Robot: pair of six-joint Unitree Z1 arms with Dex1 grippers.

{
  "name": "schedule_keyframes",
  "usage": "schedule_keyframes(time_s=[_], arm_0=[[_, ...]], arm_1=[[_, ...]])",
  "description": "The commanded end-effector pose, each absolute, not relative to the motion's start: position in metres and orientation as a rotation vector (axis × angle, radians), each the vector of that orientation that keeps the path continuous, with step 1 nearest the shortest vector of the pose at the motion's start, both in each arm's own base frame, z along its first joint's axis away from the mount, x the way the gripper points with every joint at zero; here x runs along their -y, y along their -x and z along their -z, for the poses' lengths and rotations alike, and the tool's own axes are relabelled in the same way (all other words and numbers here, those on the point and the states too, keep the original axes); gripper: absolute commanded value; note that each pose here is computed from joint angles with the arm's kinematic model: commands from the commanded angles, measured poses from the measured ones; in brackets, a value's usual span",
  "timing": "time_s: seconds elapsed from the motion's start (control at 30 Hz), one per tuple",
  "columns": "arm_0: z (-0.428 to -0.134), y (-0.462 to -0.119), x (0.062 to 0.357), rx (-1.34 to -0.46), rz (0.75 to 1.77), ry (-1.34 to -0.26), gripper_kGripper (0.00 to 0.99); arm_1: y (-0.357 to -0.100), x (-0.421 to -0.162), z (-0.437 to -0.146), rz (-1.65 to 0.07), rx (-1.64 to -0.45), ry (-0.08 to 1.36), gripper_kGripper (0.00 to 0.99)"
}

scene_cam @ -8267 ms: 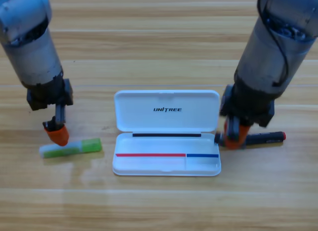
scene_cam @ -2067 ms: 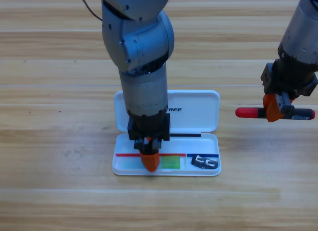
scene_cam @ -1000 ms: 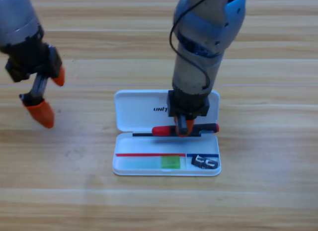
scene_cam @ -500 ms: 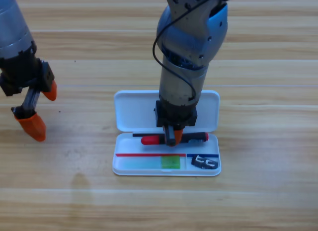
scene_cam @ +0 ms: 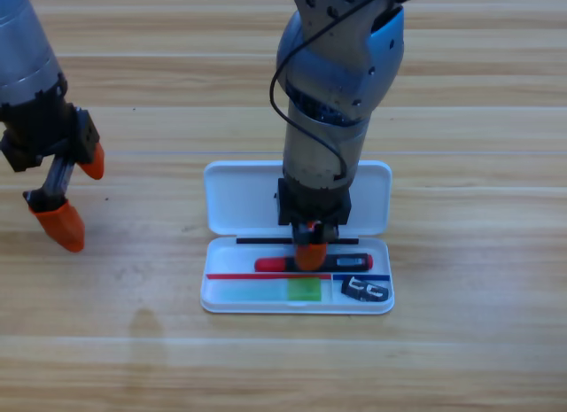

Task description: Clean up eraser and pencils

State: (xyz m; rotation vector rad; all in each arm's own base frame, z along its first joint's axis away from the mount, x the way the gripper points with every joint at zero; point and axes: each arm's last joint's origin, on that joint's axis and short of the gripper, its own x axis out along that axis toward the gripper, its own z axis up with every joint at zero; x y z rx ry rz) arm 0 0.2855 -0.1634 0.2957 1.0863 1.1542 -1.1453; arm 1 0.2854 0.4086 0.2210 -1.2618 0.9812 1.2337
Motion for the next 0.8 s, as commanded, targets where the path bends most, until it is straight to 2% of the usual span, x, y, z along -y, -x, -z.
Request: schedule_keyframes(time_s=[0.03,0.2,0.37,0.47,0.57,0.7,0.8], arm_0=[[-0.28,-0.291,0.158,-1.207,1.159,-1.06,0.99],[-0.28,-0.291,0.158,-1.204,1.161,-1.057,0.99],[-0.288,-0.299,0.158,-1.158,1.14,-1.04,0.99],[-0.299,-0.316,0.15,-1.079,1.1,-0.986,0.99],[-0.304,-0.341,0.139,-1.007,1.062,-0.915,0.986],[-0.301,-0.387,0.13,-0.949,1.046,-0.824,0.819],[-0.287,-0.421,0.131,-0.915,1.089,-0.76,0.568]], arm_1=[[-0.266,-0.398,-0.259,-1.249,-0.942,1.241,0.99],[-0.235,-0.361,-0.33,-1.281,-0.83,1.163,0.99],[-0.19,-0.312,-0.383,-1.344,-0.748,1.087,0.99],[-0.163,-0.287,-0.403,-1.401,-0.715,1.014,0.99],[-0.146,-0.274,-0.408,-1.436,-0.712,0.946,0.99],[-0.144,-0.279,-0.399,-1.423,-0.748,0.892,0.99],[-0.144,-0.283,-0.395,-1.435,-0.773,0.862,0.99]])
